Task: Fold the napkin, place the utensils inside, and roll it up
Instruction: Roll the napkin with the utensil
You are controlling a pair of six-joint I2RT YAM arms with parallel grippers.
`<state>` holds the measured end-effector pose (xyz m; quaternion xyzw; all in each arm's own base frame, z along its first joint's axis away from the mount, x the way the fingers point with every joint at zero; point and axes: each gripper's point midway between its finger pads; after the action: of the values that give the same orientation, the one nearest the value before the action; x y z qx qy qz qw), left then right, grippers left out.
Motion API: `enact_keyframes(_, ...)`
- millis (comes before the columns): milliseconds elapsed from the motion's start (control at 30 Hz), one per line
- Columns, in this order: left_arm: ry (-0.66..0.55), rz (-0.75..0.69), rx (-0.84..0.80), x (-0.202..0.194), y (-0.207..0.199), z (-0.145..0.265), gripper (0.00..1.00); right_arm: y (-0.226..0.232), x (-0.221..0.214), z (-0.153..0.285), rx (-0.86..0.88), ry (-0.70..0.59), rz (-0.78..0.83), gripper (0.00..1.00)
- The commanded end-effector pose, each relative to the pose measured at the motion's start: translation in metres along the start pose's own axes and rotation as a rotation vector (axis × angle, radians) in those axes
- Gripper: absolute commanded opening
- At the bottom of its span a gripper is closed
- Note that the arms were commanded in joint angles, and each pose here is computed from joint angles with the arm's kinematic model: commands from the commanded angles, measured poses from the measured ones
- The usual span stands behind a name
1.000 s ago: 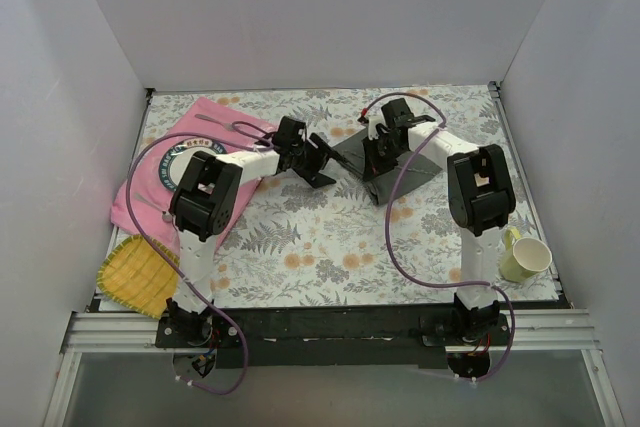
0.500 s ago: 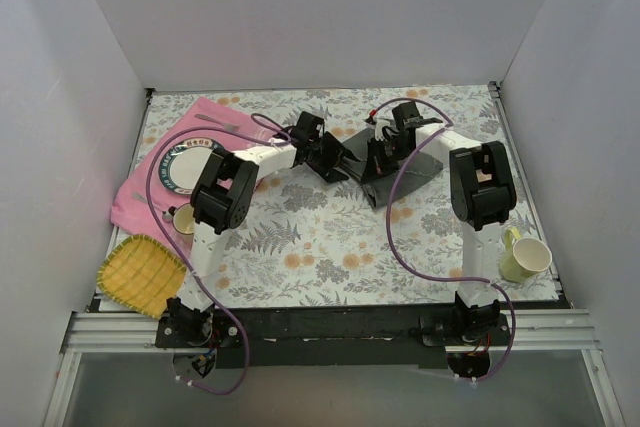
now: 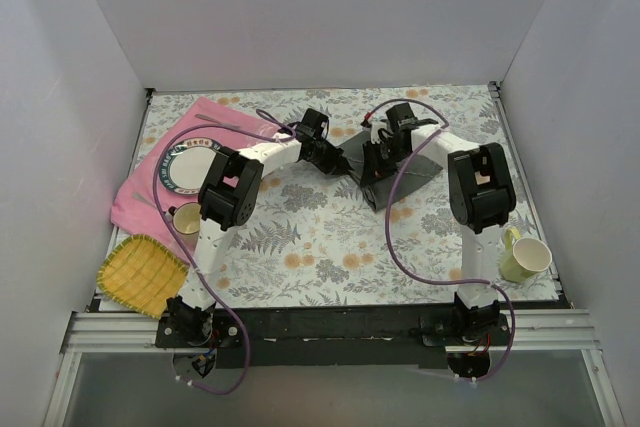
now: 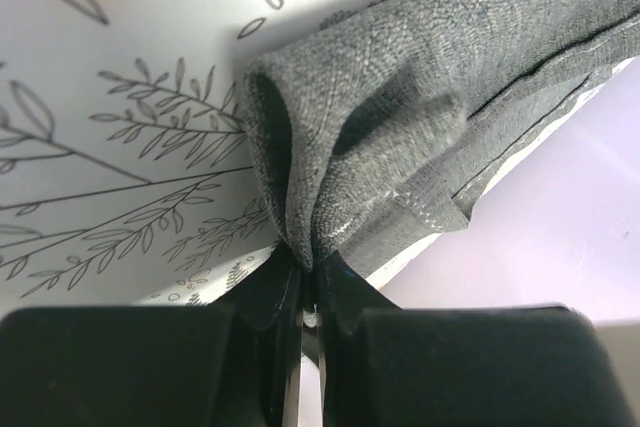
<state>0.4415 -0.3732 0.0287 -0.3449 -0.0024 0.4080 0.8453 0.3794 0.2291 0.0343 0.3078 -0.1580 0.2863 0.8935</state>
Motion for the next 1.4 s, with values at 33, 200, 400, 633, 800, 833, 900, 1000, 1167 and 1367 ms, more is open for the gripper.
enact_keyframes(33, -0.033, 0.005, 0.071, 0.003, 0.015, 0.005, 0.00, 0.016, 0.018, 0.037, -0.208, -0.010, 0.147, 0.39)
enact_keyframes(200, -0.029, -0.008, 0.075, 0.002, 0.014, 0.007, 0.00, 0.032, 0.028, 0.041, -0.312, -0.031, 0.255, 0.56)
enact_keyframes(400, -0.006, 0.019, 0.082, -0.003, 0.015, 0.009, 0.00, 0.027, 0.032, 0.031, -0.494, -0.045, 0.396, 0.67)
enact_keyframes(633, 0.032, 0.061, 0.089, -0.008, 0.017, 0.009, 0.00, 0.017, 0.032, 0.023, -0.660, -0.081, 0.493, 0.71)
enact_keyframes(800, 0.048, 0.083, 0.091, -0.011, 0.019, 0.009, 0.00, 0.016, 0.031, 0.018, -0.713, -0.101, 0.537, 0.70)
enact_keyframes(833, 0.055, 0.089, 0.091, -0.012, 0.020, 0.009, 0.00, 0.015, 0.031, 0.016, -0.720, -0.101, 0.541, 0.70)
enact_keyframes(900, 0.063, 0.099, 0.092, -0.014, 0.021, 0.009, 0.00, 0.014, 0.032, 0.012, -0.726, -0.112, 0.547, 0.70)
enact_keyframes(1000, 0.065, 0.104, 0.092, -0.014, 0.021, 0.010, 0.00, 0.008, 0.032, 0.010, -0.780, -0.107, 0.535, 0.68)
enact_keyframes(1167, 0.069, 0.112, 0.099, -0.015, 0.025, 0.010, 0.00, -0.007, 0.024, 0.005, -0.854, -0.078, 0.513, 0.61)
enact_keyframes(1367, 0.081, 0.130, 0.099, -0.016, 0.025, 0.011, 0.00, -0.016, 0.004, -0.004, -0.858, -0.037, 0.490, 0.47)
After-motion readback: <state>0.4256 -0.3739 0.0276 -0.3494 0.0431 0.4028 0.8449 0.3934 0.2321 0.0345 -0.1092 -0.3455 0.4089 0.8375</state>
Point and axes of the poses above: each gripper's point midway between its finger pads, its own z axis back along the fingers, its own y axis along the line the jaws close on, x = y × z, and after that the axes turned 10 degrees about z, right-handed
